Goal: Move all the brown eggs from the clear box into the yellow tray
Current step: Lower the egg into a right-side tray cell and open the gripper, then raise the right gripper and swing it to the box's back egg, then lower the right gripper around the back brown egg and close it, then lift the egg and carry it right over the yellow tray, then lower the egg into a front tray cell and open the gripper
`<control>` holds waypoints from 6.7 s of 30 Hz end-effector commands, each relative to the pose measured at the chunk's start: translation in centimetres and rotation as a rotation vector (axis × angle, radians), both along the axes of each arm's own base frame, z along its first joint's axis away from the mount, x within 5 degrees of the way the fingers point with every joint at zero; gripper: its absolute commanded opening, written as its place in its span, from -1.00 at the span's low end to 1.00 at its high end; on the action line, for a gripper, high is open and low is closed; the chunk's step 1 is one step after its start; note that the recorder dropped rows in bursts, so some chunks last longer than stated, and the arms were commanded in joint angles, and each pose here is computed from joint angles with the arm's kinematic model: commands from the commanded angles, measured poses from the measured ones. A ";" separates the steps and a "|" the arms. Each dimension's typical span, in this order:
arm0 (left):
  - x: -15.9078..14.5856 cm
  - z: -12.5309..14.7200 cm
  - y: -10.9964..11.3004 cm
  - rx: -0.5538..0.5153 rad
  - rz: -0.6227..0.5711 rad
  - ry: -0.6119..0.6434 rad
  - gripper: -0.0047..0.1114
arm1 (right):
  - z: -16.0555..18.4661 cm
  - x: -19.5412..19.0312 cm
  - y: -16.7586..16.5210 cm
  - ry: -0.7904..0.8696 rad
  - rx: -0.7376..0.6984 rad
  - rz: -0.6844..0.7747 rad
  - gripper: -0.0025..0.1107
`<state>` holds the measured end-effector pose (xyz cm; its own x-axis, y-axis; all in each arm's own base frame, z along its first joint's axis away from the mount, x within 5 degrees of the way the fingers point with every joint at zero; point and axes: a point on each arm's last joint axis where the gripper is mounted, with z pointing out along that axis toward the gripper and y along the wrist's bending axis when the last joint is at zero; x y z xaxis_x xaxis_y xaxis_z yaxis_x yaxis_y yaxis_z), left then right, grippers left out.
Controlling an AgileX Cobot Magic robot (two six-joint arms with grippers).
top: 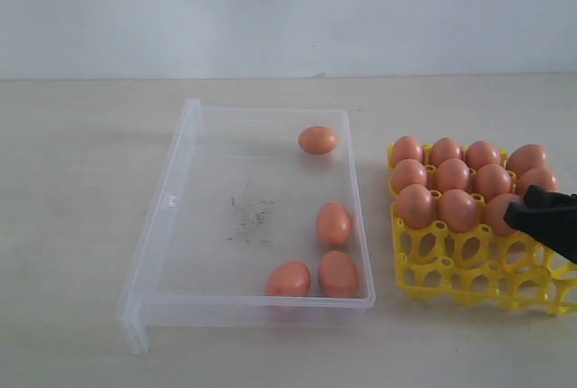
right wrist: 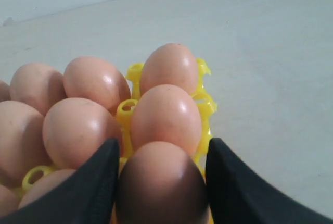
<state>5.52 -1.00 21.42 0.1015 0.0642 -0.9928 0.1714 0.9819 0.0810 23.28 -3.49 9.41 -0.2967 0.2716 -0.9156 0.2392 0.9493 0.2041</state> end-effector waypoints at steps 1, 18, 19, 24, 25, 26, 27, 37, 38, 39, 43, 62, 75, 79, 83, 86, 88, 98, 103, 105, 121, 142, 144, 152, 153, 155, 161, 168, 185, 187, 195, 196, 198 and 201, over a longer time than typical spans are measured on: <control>0.0 -0.1 0.0 0.000 -0.004 0.002 -0.85 | 0.0 0.0 -0.1 -0.001 0.006 -0.011 -0.04; 0.0 -0.1 0.0 0.000 -0.004 0.002 -0.85 | 10.0 -1.4 4.2 -0.412 -0.134 0.443 0.17; 0.0 -0.1 0.0 0.000 -0.004 0.002 -0.85 | 10.2 -1.4 5.0 -0.425 -0.152 0.507 0.08; 0.0 -0.1 0.0 0.000 -0.004 0.002 -0.85 | 11.3 -1.1 9.4 -0.510 -0.252 0.800 -0.62; 0.0 -0.1 0.0 0.000 -0.004 0.002 -0.85 | 11.5 -1.1 10.1 -0.524 -0.263 0.828 -0.77; 0.0 -0.1 0.0 0.000 -0.004 0.002 -0.85 | 11.6 -1.0 10.9 -0.526 -0.283 0.865 -0.95; 0.0 -0.1 0.0 0.000 -0.004 0.002 -0.85 | 11.8 -1.0 11.8 -0.520 -0.289 0.900 -0.95; 0.0 -0.1 0.0 0.000 -0.004 0.002 -0.85 | 15.3 4.5 19.3 0.002 -0.437 0.905 -0.95; 0.0 -0.1 0.0 0.000 -0.004 0.002 -0.85 | 15.9 5.1 19.4 0.009 -0.468 0.899 -0.95; 0.0 -0.1 0.0 0.000 -0.004 0.002 -0.85 | 16.6 5.9 19.6 0.027 -0.494 0.886 -0.94; 0.0 -0.1 0.0 0.000 -0.004 0.002 -0.85 | 18.0 9.1 19.7 0.250 -0.652 0.824 -0.57; 0.0 -0.1 0.0 0.000 -0.004 0.002 -0.85 | 10.4 19.6 23.7 0.401 -1.465 1.119 -0.35; 0.0 -0.1 0.0 0.000 -0.004 0.002 -0.85 | 10.5 21.4 19.6 0.464 -1.072 0.846 0.16; 0.0 -0.1 0.0 0.000 -0.004 0.002 -0.85 | 9.9 21.2 18.5 0.543 -1.023 0.880 0.16; 0.0 -0.1 0.0 0.000 -0.004 0.002 -0.85 | 9.2 20.2 19.2 0.600 -1.011 1.064 0.16; 0.0 -0.1 0.0 0.000 -0.004 0.002 -0.85 | 9.0 19.8 19.6 0.591 -1.002 1.149 0.15; 0.0 -0.1 0.0 0.000 -0.004 0.002 -0.85 | 9.1 19.9 19.7 0.570 -1.025 1.157 0.14; 0.0 -0.1 0.0 0.000 -0.004 0.002 -0.85 | 7.0 21.8 20.3 0.574 -1.027 1.155 0.14; 0.0 -0.1 0.0 0.000 -0.004 0.002 -0.85 | 5.6 23.2 20.8 0.587 -1.003 1.136 0.14; 0.0 -0.1 0.0 0.000 -0.004 0.002 -0.85 | 5.5 23.5 20.9 0.586 -1.001 1.133 0.14; 0.0 -0.1 0.0 0.000 -0.004 0.002 -0.85 | 5.1 24.6 20.9 0.570 -0.686 0.897 -0.96; 0.0 -0.1 0.0 0.000 -0.004 0.002 -0.85 | 5.8 23.1 22.3 0.007 -0.683 0.796 -0.96; 0.0 -0.1 0.0 0.000 -0.004 0.002 -0.85 | 5.9 22.4 22.5 -0.112 -0.493 0.754 -0.96; 0.0 -0.1 0.0 0.000 -0.004 0.002 -0.85 | 6.1 14.3 17.7 -0.525 -0.036 0.668 -0.96; 0.0 -0.1 0.0 0.000 -0.004 0.002 -0.85 | 6.2 13.1 16.8 -0.498 -0.043 0.661 -0.96; 0.0 -0.1 0.0 0.000 -0.004 0.002 -0.85 | 6.2 10.8 15.2 -0.449 -0.064 0.648 -0.96; 0.0 -0.1 0.0 0.000 -0.004 0.002 -0.85 | 7.8 3.6 11.3 -0.375 -0.021 0.574 -0.96; 0.0 -0.1 0.0 0.000 -0.004 0.002 -0.85 | 7.0 -2.8 10.7 -0.293 -0.022 0.681 -0.96; 0.0 -0.1 0.0 0.000 -0.004 0.002 -0.85 | 4.9 -5.6 8.6 -0.158 -0.025 0.517 -0.96; 0.0 -0.1 0.0 0.000 -0.004 0.002 -0.85 | 4.8 -5.0 8.7 -0.158 -0.034 0.512 -0.96; 0.0 -0.1 0.0 0.000 -0.004 0.002 -0.85 | 2.8 -3.0 9.0 -0.081 -0.035 0.499 -0.96; 0.0 -0.1 0.0 0.000 -0.004 0.002 -0.85 | 2.8 -2.7 9.1 -0.086 -0.035 0.499 -0.96; 0.0 -0.1 0.0 0.000 -0.004 0.002 -0.85 | 2.6 -2.3 9.2 -0.080 -0.035 0.506 -0.96; 0.0 -0.1 0.0 0.000 -0.004 0.002 -0.85 | 1.8 -2.0 9.3 -0.050 -0.034 0.509 -0.96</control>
<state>5.52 -1.00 21.42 0.1015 0.0642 -0.9928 0.1714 0.9819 0.0810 21.00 5.74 11.68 -0.3315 0.0826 -0.9398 -0.2614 0.9491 0.1756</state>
